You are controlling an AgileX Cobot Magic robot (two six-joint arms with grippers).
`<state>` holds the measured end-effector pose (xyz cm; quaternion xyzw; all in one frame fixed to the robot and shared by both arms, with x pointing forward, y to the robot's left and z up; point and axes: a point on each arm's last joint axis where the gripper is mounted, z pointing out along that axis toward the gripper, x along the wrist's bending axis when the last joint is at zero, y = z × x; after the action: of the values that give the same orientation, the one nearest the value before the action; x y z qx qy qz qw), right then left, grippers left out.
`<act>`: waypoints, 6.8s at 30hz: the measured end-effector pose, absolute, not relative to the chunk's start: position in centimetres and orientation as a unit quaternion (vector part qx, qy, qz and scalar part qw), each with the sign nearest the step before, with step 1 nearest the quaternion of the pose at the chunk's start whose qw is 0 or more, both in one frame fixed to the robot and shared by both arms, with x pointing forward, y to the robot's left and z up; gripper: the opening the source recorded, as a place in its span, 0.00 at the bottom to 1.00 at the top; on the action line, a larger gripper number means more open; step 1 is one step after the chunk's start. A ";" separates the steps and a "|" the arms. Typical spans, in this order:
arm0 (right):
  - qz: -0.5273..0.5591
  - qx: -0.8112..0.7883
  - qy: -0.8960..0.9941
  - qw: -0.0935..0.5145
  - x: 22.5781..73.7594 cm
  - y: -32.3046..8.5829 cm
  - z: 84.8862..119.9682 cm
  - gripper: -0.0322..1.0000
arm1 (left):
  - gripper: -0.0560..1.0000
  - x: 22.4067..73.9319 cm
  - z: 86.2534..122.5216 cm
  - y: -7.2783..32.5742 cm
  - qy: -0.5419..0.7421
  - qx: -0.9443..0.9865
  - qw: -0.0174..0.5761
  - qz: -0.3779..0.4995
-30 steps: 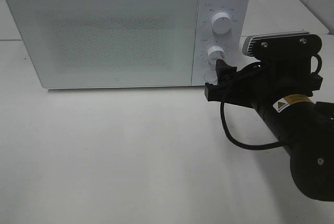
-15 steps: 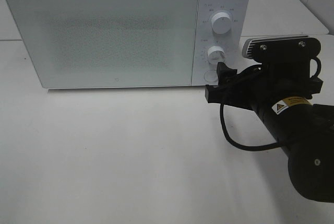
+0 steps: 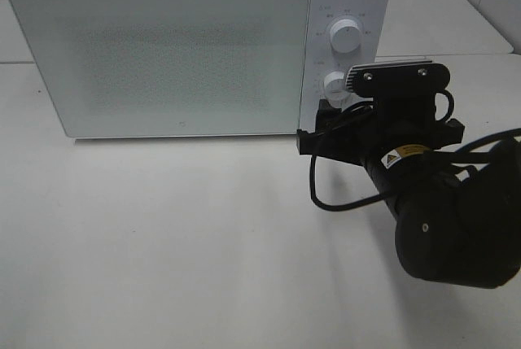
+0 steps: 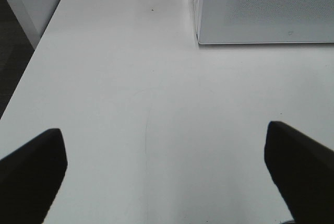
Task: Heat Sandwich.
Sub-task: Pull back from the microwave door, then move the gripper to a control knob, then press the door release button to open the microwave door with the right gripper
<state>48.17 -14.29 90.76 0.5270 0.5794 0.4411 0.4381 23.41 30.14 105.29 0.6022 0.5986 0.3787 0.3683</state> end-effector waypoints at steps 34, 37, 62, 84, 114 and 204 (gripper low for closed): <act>0.470 0.523 0.558 0.440 55.0 -13.0 88.6 0.76 | 0.97 23.4 105.3 30.1 0.599 0.602 0.368 0.379; 0.470 0.524 0.559 0.439 55.0 -13.0 88.6 0.74 | 0.97 23.4 105.3 30.1 0.599 0.602 0.368 0.379; 0.467 0.544 0.547 0.433 55.1 -13.4 88.4 0.44 | 0.97 23.4 105.3 30.1 0.599 0.602 0.368 0.379; 0.572 0.678 0.362 0.286 55.1 -13.5 88.5 0.44 | 0.97 23.4 105.3 30.1 0.599 0.602 0.368 0.379; 0.634 0.772 0.036 0.027 55.2 -13.8 88.1 0.44 | 0.97 23.4 105.3 30.1 0.599 0.602 0.368 0.379; 0.489 0.758 0.429 0.042 49.0 -13.3 91.6 0.78 | 0.97 23.4 105.3 30.1 0.599 0.602 0.368 0.379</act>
<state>49.01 -13.34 91.63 0.7582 0.4295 0.4889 0.0419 23.41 30.14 105.29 0.6022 0.5986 0.3787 0.3683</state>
